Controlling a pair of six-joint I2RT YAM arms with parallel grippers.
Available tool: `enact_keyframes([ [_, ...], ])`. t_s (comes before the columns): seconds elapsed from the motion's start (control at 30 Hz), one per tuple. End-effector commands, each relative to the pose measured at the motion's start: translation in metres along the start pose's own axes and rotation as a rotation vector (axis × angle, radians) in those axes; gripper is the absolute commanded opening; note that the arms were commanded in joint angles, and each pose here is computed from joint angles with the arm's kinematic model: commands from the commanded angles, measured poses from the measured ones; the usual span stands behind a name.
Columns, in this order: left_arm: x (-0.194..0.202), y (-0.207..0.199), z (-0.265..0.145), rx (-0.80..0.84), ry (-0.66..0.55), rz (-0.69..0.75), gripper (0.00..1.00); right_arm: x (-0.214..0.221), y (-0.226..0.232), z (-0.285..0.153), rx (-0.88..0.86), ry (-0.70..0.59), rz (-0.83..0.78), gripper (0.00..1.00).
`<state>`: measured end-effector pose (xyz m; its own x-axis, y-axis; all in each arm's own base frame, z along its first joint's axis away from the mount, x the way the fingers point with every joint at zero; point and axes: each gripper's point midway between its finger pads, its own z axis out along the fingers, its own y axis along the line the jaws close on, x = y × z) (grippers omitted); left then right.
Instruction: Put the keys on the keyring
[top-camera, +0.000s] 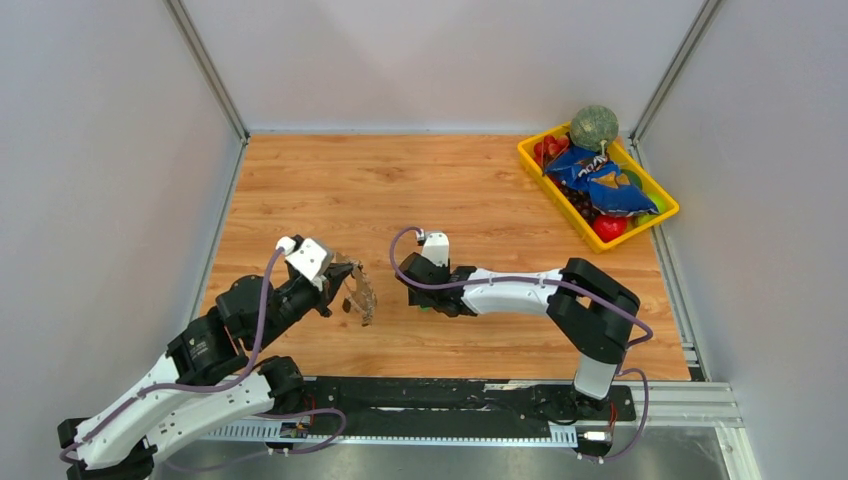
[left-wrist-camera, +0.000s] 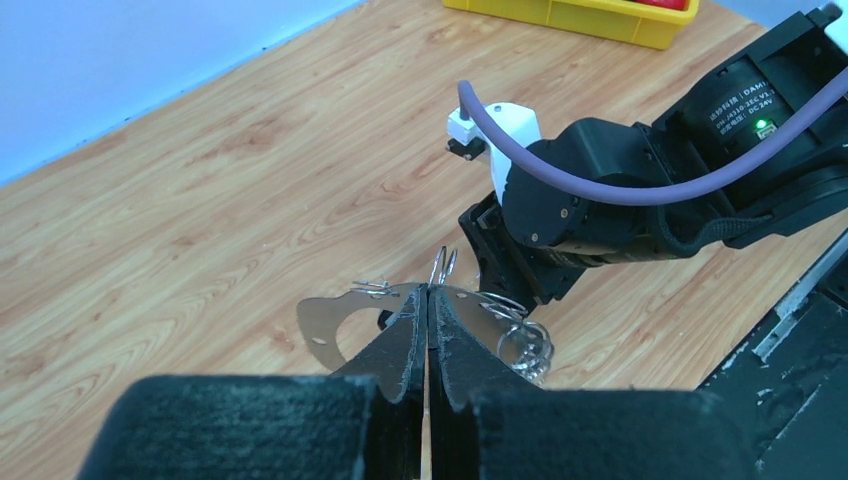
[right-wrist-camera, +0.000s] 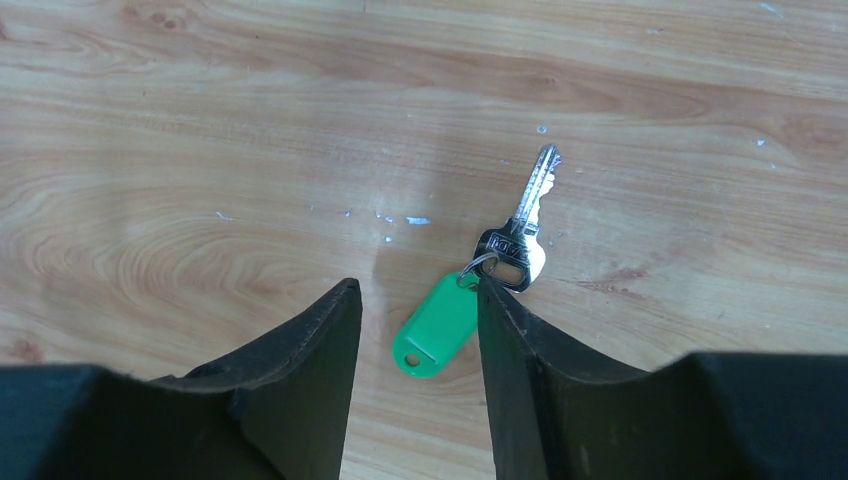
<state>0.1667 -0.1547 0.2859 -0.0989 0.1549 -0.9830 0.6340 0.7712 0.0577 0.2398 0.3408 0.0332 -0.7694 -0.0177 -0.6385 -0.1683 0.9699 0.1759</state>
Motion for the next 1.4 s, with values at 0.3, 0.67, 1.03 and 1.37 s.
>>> enact_keyframes([
  [0.3, -0.023, 0.003, -0.006, -0.006, -0.107, -0.037, 0.00, -0.023, 0.011, 0.000, 0.046, -0.114, 0.093, 0.49],
  [0.67, -0.024, 0.002, -0.006, -0.003, -0.111, -0.039, 0.00, -0.021, 0.000, -0.001, 0.090, -0.119, 0.075, 0.48],
  [1.03, -0.024, 0.002, -0.006, 0.000, -0.113, -0.038, 0.00, -0.016, -0.006, 0.003, 0.120, -0.113, 0.059, 0.43],
  [1.37, -0.025, 0.002, -0.007, 0.001, -0.117, -0.039, 0.00, -0.013, -0.008, 0.007, 0.135, -0.105, 0.051, 0.36],
])
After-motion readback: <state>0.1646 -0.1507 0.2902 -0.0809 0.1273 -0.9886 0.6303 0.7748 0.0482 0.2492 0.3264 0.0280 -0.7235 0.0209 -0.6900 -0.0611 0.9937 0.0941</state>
